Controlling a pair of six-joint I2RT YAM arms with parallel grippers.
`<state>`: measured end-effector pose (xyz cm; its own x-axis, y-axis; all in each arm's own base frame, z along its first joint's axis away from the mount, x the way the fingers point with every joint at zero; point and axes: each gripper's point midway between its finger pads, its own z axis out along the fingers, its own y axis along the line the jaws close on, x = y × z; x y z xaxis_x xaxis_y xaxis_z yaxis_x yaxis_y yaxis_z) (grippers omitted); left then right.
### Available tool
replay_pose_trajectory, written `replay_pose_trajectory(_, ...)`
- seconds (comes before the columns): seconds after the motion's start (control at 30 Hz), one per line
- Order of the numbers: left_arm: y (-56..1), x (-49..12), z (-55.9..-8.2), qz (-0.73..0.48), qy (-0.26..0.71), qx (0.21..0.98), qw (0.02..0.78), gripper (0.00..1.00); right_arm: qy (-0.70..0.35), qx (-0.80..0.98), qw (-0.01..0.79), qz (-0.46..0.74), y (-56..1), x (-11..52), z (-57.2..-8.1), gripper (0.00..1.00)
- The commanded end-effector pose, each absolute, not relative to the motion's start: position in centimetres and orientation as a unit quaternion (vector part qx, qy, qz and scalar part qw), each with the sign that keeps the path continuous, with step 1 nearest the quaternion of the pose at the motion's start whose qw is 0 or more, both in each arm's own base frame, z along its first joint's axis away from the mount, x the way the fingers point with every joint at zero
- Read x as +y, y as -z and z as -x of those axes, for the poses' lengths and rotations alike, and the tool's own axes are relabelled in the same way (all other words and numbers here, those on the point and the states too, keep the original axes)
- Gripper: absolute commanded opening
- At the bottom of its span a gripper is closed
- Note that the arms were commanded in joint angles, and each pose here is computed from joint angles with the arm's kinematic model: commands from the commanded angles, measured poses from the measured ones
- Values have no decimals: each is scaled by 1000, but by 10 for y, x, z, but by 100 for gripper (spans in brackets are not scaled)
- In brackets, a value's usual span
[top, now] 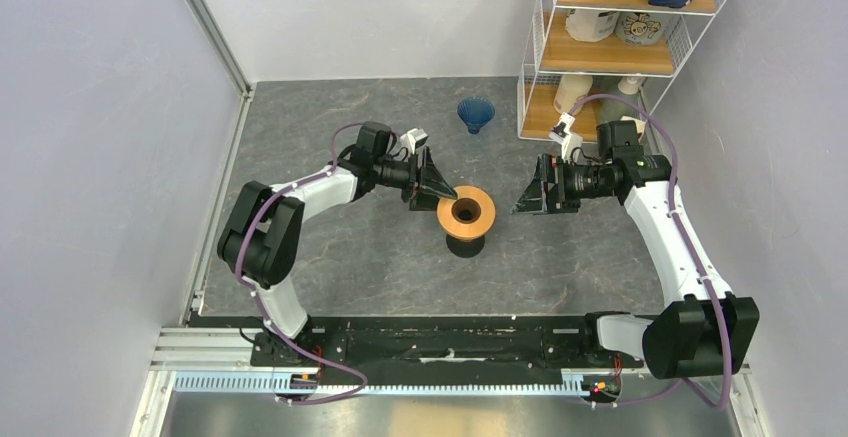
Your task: Place the coffee filter in the dripper
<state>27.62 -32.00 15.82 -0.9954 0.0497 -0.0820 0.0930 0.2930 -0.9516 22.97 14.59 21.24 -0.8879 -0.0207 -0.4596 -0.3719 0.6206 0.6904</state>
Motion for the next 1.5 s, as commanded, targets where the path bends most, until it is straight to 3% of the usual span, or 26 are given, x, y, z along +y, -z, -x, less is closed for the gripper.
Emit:
replay_pose_trajectory(0.0, -162, -317, -275, -80, 571, 816, 43, 72, -421, 870, 225, 125, -220, 145, -234, 99)
replay_pose_trajectory(0.1, -159, -312, -272, -88, 558, 824, 46, 71, -420, 871, 224, 123, -219, 145, -235, 99)
replay_pose_trajectory(0.53, -169, -300, -248, -109, 563, 818, 45, 47, -433, 865, 221, 126, -220, 149, -245, 99)
replay_pose_trajectory(0.73, -164, -302, -250, -107, 563, 818, 42, 45, -434, 865, 218, 125, -220, 149, -245, 99)
replay_pose_trajectory(1.0, -160, -306, -255, -101, 572, 813, 38, 28, -434, 865, 219, 126, -220, 149, -243, 99)
replay_pose_trajectory(1.27, -155, -307, -257, -95, 576, 811, 31, 22, -434, 864, 220, 126, -221, 149, -244, 99)
replay_pose_trajectory(1.47, -148, -305, -259, -89, 570, 816, 31, 24, -436, 865, 216, 124, -220, 149, -243, 99)
